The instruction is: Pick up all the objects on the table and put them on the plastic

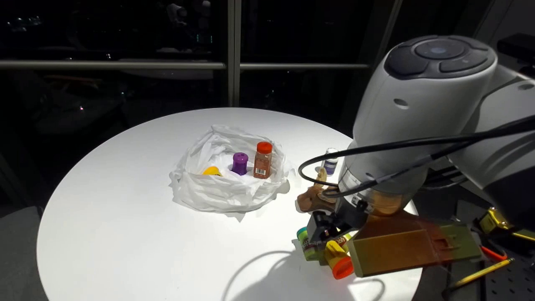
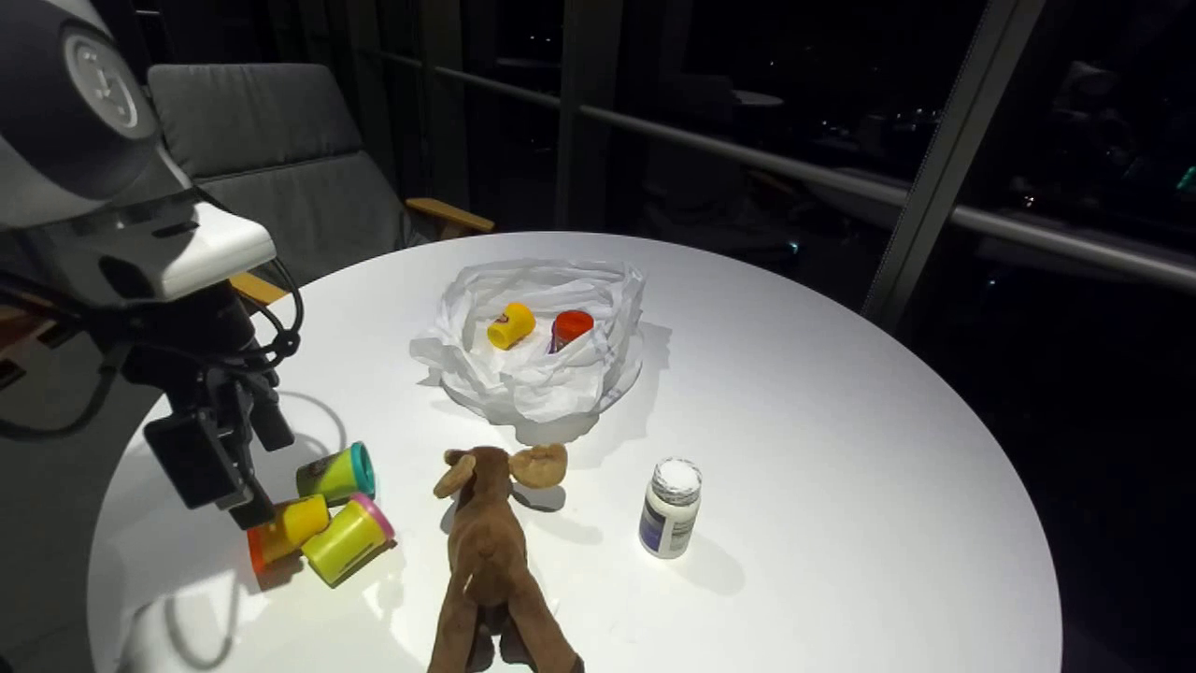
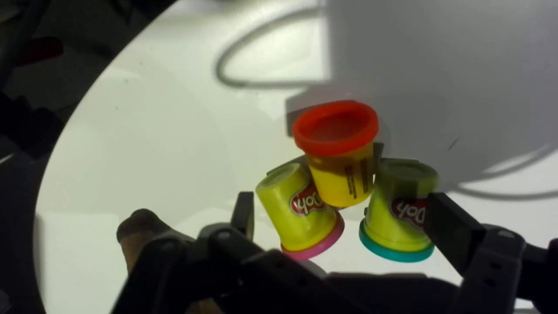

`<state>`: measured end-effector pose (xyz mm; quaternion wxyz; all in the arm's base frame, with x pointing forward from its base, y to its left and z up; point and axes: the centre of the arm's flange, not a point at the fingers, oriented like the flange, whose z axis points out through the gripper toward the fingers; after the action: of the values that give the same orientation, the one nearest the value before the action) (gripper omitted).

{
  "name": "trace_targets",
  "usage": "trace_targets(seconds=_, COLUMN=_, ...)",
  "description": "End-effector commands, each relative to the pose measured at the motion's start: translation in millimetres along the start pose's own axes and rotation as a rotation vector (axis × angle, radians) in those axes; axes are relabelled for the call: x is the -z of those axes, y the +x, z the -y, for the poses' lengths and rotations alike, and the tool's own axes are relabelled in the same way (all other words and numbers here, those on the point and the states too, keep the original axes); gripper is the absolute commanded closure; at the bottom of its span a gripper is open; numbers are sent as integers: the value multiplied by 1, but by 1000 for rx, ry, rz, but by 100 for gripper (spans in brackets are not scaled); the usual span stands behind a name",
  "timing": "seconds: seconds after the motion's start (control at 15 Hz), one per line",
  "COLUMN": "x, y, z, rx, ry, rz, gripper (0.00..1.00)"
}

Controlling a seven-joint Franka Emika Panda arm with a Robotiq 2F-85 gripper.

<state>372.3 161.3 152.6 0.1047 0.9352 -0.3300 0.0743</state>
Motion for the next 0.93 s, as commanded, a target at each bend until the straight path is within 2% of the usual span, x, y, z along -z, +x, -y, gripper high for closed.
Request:
trace_targets(seconds=0.0, x=11, y=14, z=-8, rx=69, ry=64, rz=-62, gripper=0)
trace_targets(seconds=0.47, x=-7, y=32, z=8, rx=196, ry=163, rz=-39, gripper=0)
trace_targets(seconds=0.87, x=-34, y=46, z=29, rx=232, ry=115, rz=-20, gripper=0)
